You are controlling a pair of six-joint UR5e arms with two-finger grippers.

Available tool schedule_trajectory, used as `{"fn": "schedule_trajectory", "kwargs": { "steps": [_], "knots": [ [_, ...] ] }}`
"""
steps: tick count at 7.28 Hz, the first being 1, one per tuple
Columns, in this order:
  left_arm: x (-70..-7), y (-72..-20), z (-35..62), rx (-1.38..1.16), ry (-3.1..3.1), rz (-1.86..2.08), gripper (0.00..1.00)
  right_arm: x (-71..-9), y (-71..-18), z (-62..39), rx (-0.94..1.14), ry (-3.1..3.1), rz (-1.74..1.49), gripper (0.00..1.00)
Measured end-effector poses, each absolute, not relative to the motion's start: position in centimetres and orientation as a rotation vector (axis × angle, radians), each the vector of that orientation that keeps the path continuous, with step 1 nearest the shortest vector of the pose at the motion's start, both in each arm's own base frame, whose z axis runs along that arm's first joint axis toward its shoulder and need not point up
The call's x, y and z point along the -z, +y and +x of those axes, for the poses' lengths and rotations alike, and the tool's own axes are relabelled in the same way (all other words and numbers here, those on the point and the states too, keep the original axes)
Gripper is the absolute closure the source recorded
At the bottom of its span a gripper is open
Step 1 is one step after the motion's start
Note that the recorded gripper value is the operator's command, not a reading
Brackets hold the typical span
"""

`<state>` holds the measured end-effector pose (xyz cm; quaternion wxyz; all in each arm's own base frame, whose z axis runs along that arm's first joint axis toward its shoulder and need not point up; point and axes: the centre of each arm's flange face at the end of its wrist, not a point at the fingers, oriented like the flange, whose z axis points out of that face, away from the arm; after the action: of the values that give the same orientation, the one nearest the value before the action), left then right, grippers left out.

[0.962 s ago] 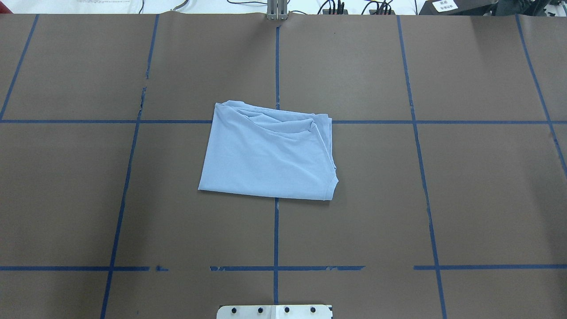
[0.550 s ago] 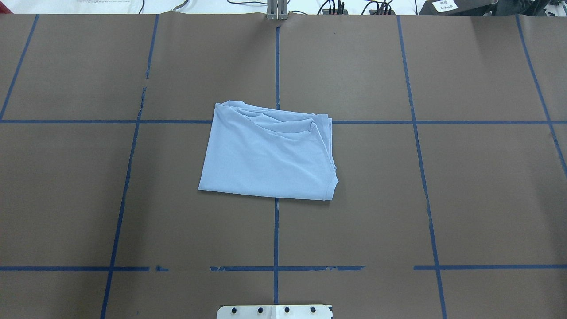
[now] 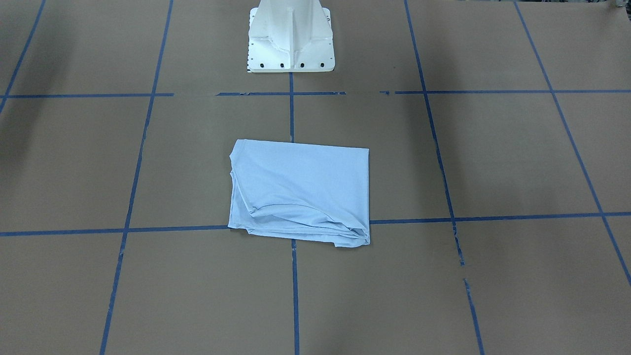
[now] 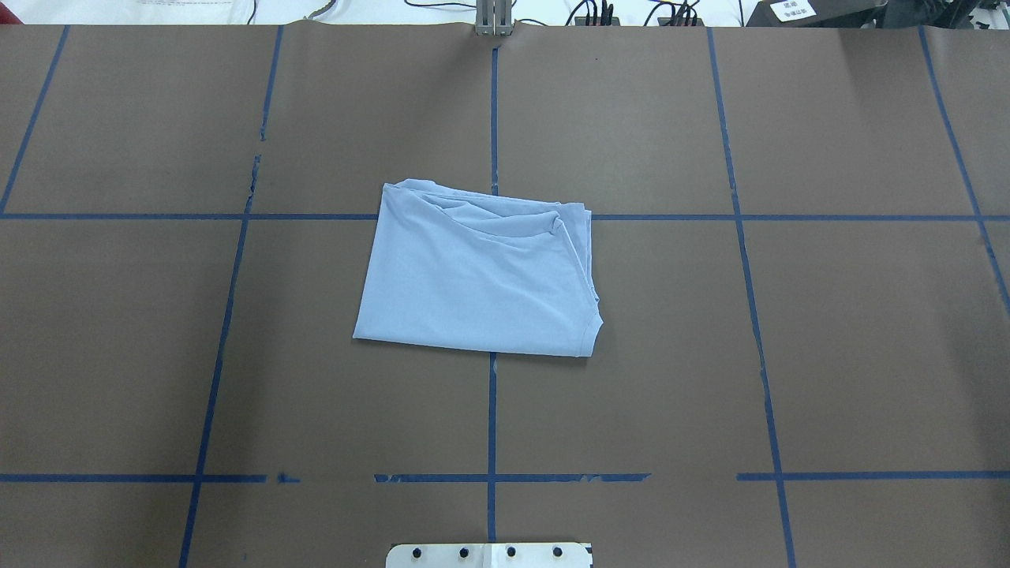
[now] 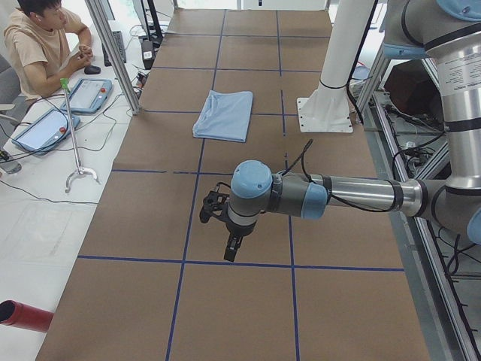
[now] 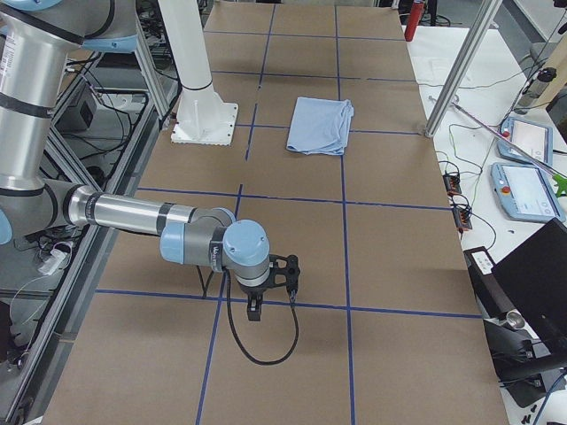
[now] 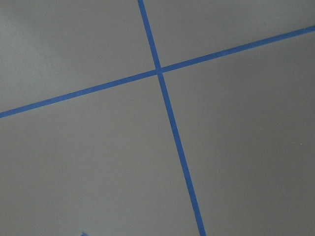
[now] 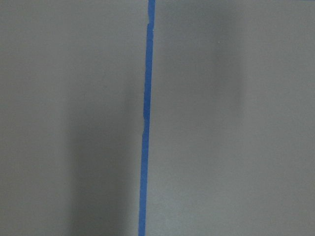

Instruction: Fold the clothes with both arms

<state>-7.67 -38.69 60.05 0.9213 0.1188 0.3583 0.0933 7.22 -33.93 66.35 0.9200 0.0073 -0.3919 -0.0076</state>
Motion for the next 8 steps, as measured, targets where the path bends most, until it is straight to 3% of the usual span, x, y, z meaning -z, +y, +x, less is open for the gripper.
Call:
{"fn": "schedule_trajectory", "kwargs": {
  "steps": [8],
  "knots": [
    [-59.7, -38.5, -7.2, -0.172, 0.752, 0.179, 0.00, -64.4, -34.1, 5.5, 0.001, -0.730, -0.008, 0.00]
  ]
}}
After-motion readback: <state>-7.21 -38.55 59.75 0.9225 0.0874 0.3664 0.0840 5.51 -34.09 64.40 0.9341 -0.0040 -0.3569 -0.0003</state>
